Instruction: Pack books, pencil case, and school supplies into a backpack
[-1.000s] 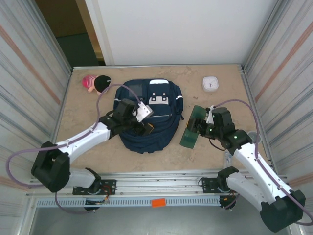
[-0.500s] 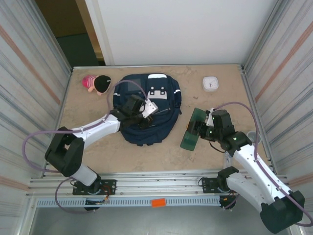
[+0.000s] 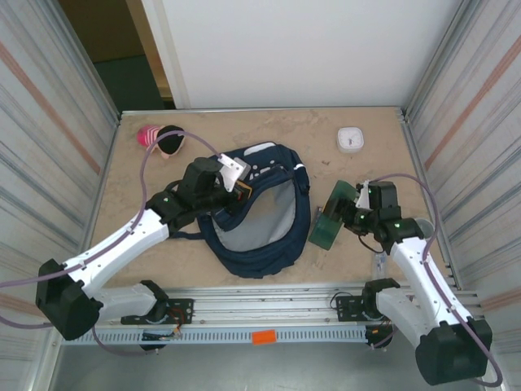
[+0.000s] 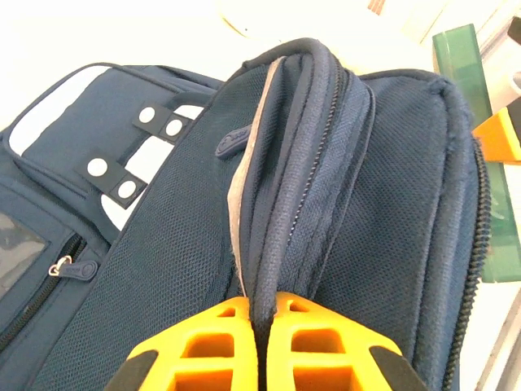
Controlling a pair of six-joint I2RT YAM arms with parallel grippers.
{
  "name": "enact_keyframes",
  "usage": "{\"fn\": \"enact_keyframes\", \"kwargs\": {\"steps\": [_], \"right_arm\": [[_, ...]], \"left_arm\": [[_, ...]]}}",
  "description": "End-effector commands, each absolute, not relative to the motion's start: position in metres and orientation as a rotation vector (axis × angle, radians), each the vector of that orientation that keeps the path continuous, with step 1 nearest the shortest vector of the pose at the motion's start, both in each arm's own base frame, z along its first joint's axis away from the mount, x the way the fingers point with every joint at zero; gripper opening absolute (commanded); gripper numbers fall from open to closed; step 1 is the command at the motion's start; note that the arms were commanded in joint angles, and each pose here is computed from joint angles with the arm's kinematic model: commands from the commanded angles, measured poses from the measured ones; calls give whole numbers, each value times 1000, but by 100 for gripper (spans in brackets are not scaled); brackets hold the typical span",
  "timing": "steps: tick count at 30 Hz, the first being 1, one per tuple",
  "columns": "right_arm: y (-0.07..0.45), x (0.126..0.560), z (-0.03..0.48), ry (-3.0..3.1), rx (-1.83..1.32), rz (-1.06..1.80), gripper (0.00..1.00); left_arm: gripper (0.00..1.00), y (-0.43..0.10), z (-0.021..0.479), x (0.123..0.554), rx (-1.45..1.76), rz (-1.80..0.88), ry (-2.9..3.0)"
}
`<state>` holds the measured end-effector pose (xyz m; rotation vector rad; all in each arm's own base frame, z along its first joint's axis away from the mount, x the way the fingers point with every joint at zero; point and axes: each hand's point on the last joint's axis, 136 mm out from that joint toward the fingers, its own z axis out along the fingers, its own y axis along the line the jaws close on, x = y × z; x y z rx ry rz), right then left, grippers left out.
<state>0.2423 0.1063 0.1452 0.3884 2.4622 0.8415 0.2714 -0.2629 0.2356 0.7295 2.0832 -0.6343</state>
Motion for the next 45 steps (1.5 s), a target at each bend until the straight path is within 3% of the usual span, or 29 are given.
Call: {"fn": "enact_keyframes", "kwargs": {"steps": [1, 6, 17, 23, 36, 45], "right_arm": [[124, 244, 187, 2393, 247, 989, 55], [155, 227, 213, 2351, 132, 1112, 55], [208, 224, 295, 1797, -260, 905, 55], [249, 222, 250, 2072, -390, 897, 51], [249, 212, 176, 2396, 138, 1038, 53], [284, 247, 155, 2464, 518, 1247, 56]], "left_arm": [[0, -268, 271, 275, 589, -749, 2010], [0, -273, 286, 283, 591, -756, 1977], [0, -280, 313, 285, 585, -851, 1922], [0, -270, 320, 294, 492, -882, 1916], [0, -269, 343, 301, 418, -980, 1830], [0, -277, 349, 294, 446, -1054, 1806]]}}
